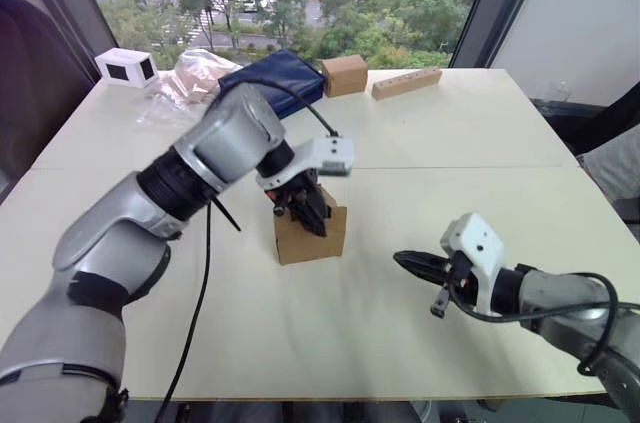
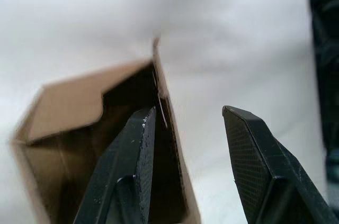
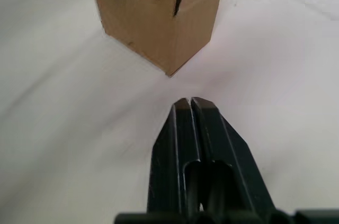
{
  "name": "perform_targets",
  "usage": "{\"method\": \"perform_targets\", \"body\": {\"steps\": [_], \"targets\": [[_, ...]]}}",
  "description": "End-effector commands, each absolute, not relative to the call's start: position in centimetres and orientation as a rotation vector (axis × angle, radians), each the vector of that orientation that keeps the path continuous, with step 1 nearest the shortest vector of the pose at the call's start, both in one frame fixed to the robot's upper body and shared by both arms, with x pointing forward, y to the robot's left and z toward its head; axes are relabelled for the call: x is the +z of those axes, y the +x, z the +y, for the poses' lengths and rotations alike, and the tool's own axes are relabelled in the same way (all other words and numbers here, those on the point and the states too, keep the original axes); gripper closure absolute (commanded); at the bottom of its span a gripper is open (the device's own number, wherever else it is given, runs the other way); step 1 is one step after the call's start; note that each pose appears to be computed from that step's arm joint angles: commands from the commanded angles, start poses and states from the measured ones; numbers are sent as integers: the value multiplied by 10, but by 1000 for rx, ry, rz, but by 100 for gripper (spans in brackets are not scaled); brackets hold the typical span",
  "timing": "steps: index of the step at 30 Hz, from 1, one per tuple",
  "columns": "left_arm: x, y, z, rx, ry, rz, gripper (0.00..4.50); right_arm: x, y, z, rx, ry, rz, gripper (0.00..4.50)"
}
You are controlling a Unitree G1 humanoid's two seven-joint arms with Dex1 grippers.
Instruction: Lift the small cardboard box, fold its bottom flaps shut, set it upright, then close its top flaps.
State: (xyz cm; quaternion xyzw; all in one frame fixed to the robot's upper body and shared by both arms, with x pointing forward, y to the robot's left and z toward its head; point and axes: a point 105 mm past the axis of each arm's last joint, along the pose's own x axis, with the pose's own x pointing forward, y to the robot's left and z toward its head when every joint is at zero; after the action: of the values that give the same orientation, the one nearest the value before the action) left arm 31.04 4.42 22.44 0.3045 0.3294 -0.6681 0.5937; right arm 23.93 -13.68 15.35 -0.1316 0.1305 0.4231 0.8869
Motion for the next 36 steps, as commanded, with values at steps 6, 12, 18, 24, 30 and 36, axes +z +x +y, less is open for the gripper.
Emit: {"method": "perform_targets", "body": {"steps": [6, 12, 18, 24, 30, 36], "targets": [[292, 337, 66, -1409, 385, 419, 249, 156, 270, -138, 886, -292, 203, 450], [281, 378, 130, -961, 167, 223, 249, 144, 291, -129, 909, -286, 188, 450], [232, 366, 162, -747, 155, 229, 440, 135, 307, -120, 923, -302, 177, 450], [193, 353, 172, -610, 138, 213, 440, 122, 323, -110, 912, -329, 173, 450], [142, 320, 158, -709, 164, 290, 440, 120, 345, -110, 809, -329, 134, 450], [113, 307, 141, -771, 157, 337, 440, 115, 325, -103, 917, -313, 158, 450]]}}
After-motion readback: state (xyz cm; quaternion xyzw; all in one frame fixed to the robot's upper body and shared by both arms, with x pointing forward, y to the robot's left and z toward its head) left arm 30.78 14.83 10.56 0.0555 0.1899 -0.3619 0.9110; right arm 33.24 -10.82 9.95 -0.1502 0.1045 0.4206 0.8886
